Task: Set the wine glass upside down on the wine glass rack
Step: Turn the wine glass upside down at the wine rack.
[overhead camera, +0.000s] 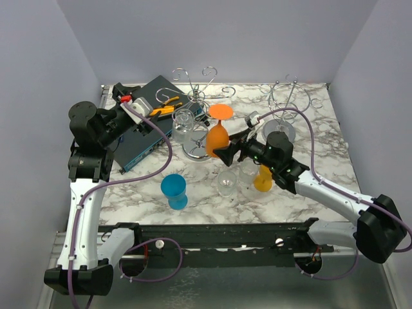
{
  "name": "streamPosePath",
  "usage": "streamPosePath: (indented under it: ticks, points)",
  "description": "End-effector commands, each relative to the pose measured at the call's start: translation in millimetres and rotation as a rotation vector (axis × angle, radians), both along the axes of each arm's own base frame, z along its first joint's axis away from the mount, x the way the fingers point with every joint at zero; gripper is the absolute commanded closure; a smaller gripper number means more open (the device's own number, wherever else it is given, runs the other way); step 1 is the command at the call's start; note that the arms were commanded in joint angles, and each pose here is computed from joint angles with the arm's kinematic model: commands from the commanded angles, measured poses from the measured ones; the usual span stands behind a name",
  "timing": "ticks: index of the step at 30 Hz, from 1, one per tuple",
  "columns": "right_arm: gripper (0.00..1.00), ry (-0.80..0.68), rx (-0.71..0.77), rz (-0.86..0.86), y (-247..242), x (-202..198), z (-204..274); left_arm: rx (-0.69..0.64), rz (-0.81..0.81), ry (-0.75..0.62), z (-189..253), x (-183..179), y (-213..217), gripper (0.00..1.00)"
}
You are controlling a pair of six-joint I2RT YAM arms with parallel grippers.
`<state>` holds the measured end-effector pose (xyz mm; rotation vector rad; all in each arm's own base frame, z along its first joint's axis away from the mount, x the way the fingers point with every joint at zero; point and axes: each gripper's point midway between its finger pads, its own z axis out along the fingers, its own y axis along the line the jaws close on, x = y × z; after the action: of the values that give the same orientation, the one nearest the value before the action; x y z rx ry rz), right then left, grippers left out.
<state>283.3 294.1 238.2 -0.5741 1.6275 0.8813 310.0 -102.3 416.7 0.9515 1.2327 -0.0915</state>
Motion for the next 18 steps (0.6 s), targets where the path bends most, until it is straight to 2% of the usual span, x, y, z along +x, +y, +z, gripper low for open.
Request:
streamPosePath:
  ticks: [1, 12, 18]
  points:
    - [0.0, 0.022, -0.006, -0.031, -1, 7, -2, 0.002, 0.022, -0.008, 8, 0, 3, 0.09]
    - [0.01, -0.011, -0.017, -0.06, -17, -2, 37, -0.014, 0.023, 0.011, 5, 1, 2, 0.09]
    - [0.08, 0.013, -0.023, -0.122, -36, -11, 83, -0.109, 0.058, 0.08, 10, 7, 4, 0.09]
